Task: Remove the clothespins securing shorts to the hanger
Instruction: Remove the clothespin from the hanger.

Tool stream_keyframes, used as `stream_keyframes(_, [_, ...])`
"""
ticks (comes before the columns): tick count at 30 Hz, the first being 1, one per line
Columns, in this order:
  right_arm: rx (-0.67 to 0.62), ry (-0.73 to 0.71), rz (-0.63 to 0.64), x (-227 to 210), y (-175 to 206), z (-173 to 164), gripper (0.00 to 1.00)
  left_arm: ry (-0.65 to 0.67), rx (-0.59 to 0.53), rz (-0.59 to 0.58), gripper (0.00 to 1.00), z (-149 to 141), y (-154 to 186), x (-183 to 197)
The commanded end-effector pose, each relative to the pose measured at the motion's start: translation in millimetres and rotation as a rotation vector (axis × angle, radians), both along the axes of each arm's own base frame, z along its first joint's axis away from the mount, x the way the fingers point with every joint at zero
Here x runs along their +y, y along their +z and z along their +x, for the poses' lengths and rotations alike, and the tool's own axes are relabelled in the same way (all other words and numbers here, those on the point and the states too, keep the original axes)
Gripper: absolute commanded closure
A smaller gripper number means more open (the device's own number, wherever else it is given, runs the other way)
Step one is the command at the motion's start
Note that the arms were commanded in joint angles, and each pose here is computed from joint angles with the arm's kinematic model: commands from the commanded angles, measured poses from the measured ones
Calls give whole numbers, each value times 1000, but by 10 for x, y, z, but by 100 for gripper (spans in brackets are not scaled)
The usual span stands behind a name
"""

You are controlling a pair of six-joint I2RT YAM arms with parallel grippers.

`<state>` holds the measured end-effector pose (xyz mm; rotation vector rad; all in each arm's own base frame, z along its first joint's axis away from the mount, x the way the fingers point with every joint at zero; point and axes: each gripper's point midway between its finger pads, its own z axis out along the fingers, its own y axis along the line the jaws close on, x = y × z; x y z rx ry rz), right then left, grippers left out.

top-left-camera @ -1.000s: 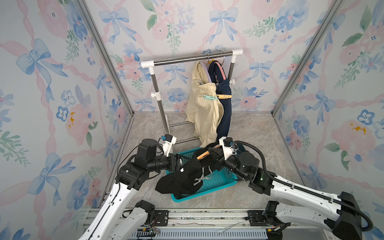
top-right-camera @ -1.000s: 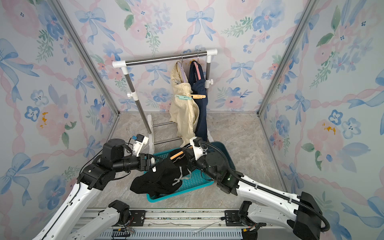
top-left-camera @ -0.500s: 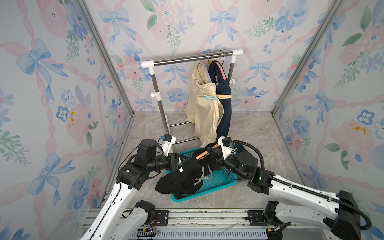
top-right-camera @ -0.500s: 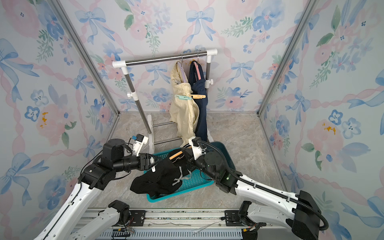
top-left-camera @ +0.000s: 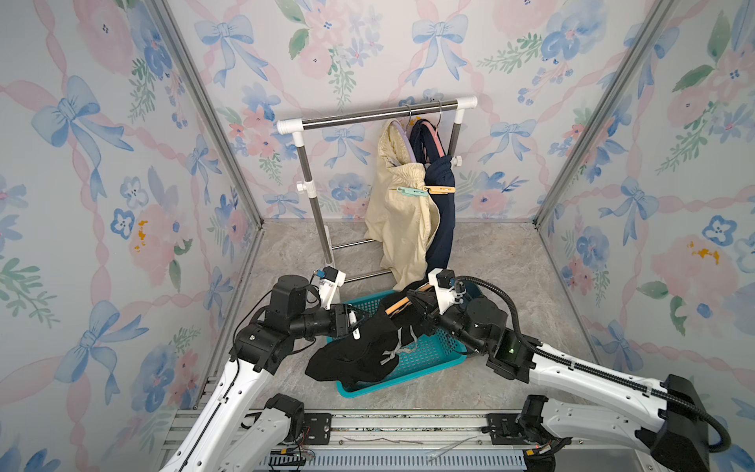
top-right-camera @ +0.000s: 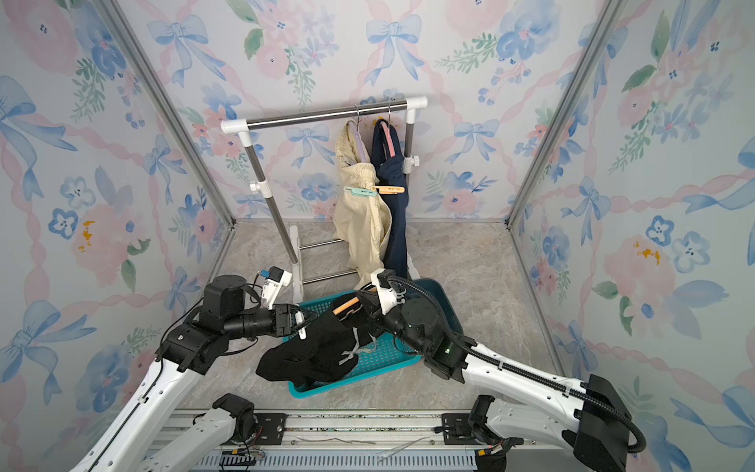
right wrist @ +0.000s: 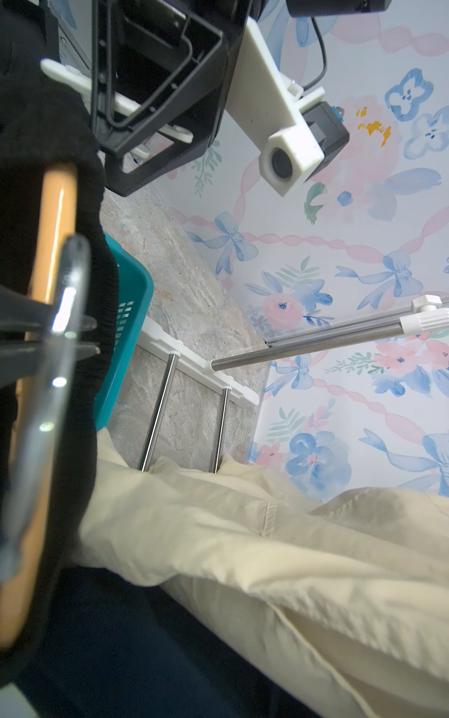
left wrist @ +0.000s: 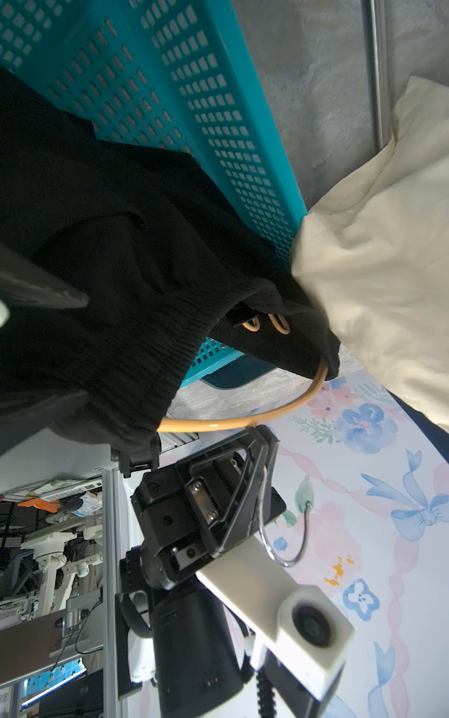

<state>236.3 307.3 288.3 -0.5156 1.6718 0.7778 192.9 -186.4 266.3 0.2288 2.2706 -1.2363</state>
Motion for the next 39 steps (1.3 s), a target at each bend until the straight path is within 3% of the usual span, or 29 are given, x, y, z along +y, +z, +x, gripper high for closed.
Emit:
stream_keyframes(1, [-5,-24,65,-43,153,55,100,0,-12,-7,74,5,23,9])
stream_keyframes(11, [2,-21,62,-42,131,48,100,17,-19,1,100,45,43,24])
stream_keyframes(27, [30,33,-19,-10,-47,-33,100,143,-33,26,100,226,190,149])
stream_keyframes(39, [135,-108,-176,-43,-333,127,99,288,-242,169,100,469,439,441])
